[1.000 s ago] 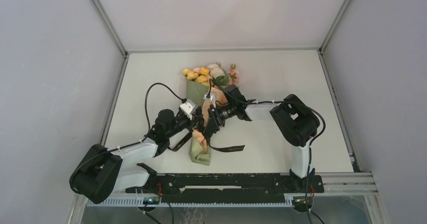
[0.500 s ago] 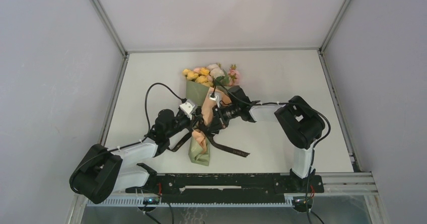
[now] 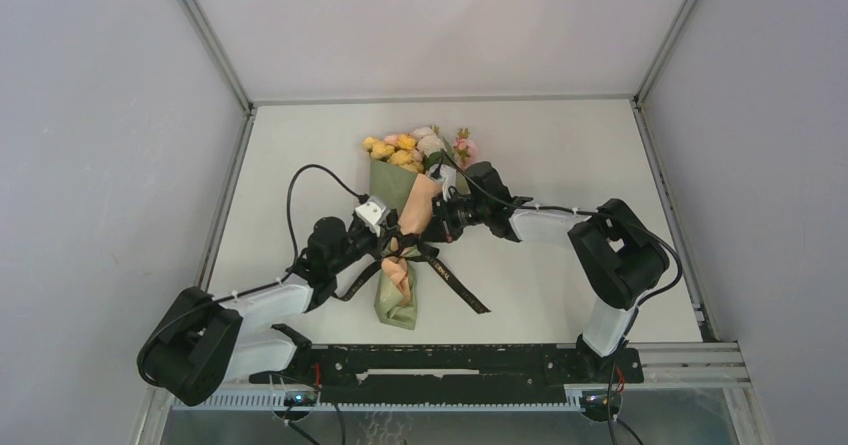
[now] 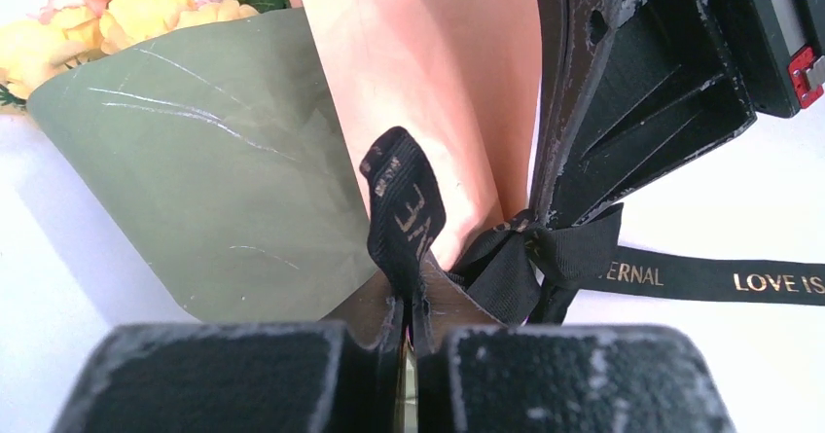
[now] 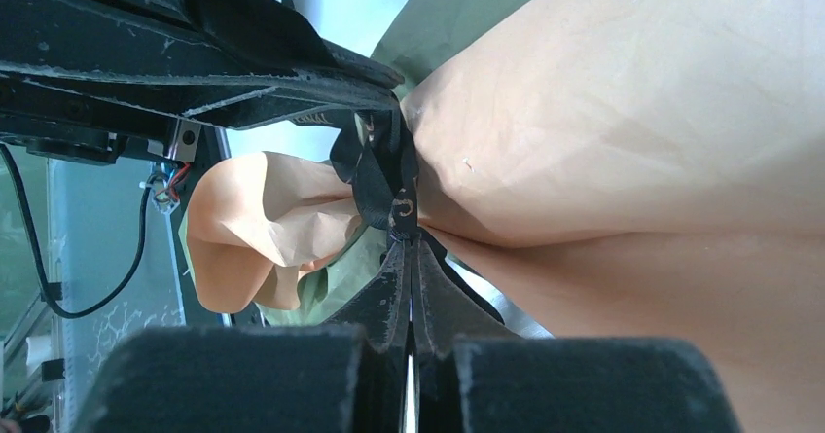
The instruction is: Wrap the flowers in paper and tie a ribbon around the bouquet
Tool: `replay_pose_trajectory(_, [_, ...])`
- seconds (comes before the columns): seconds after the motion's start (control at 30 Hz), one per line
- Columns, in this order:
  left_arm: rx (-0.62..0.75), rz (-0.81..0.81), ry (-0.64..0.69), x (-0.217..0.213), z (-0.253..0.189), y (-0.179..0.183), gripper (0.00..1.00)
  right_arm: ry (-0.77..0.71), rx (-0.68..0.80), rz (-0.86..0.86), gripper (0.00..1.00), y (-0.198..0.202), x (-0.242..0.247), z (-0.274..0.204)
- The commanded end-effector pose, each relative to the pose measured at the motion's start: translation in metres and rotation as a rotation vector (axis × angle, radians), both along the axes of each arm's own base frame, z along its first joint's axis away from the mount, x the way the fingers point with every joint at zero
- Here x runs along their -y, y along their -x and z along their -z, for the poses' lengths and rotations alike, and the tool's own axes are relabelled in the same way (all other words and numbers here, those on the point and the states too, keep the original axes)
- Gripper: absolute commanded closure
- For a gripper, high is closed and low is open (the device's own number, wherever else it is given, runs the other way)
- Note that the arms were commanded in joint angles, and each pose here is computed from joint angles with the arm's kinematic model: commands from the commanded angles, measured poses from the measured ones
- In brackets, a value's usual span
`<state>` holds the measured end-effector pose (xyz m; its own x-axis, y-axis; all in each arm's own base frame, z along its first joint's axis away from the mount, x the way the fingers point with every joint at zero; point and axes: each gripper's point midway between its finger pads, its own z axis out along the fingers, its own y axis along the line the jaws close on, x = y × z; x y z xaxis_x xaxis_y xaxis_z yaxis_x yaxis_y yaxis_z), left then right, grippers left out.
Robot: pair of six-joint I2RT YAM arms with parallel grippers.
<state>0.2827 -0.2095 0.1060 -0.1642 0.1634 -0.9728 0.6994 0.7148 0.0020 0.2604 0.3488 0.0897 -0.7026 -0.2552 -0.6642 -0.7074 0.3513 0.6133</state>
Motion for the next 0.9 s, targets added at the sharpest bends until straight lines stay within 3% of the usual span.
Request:
replay_pose_trajectory(0.0, [0.036, -0.048, 0.014, -0.009, -0.007, -0.003, 0.89, -0.029, 0.035, 0.019, 1.00, -0.005, -0.001, -0.014])
replay_pose_trajectory(0.13, [0.026, -0.160, 0.027, -0.025, -0.011, -0.009, 0.62, -0.032, 0.042, 0.022, 1.00, -0.006, -0.002, -0.016])
replay_pose_trajectory(0.23, [-0.007, -0.274, 0.044, -0.042, -0.016, -0.010, 0.52, -0.021, 0.033, 0.031, 1.00, -0.007, -0.001, -0.011])
replay_pose_trajectory(0.43, [-0.064, -0.308, 0.068, -0.053, -0.021, 0.006, 0.43, -0.002, 0.035, 0.032, 1.00, -0.004, -0.004, -0.007])
replay_pose_trajectory(0.57, [-0.051, -0.292, 0.091, -0.055, -0.031, 0.015, 0.47, -0.001, 0.009, 0.039, 1.00, -0.001, -0.005, -0.007])
replay_pose_trajectory(0.67, [0.097, -0.007, 0.056, -0.025, -0.058, 0.040, 0.60, -0.011, -0.018, 0.038, 1.00, 0.002, -0.007, -0.010])
replay_pose_trajectory(0.77, [0.339, 0.402, -0.080, 0.007, -0.070, 0.077, 0.61, -0.028, -0.049, 0.028, 1.00, 0.007, -0.009, -0.015])
replay_pose_trajectory(0.87, [0.430, 0.549, -0.241, 0.016, -0.054, 0.076, 0.59, -0.036, -0.072, 0.028, 1.00, 0.010, -0.009, -0.018])
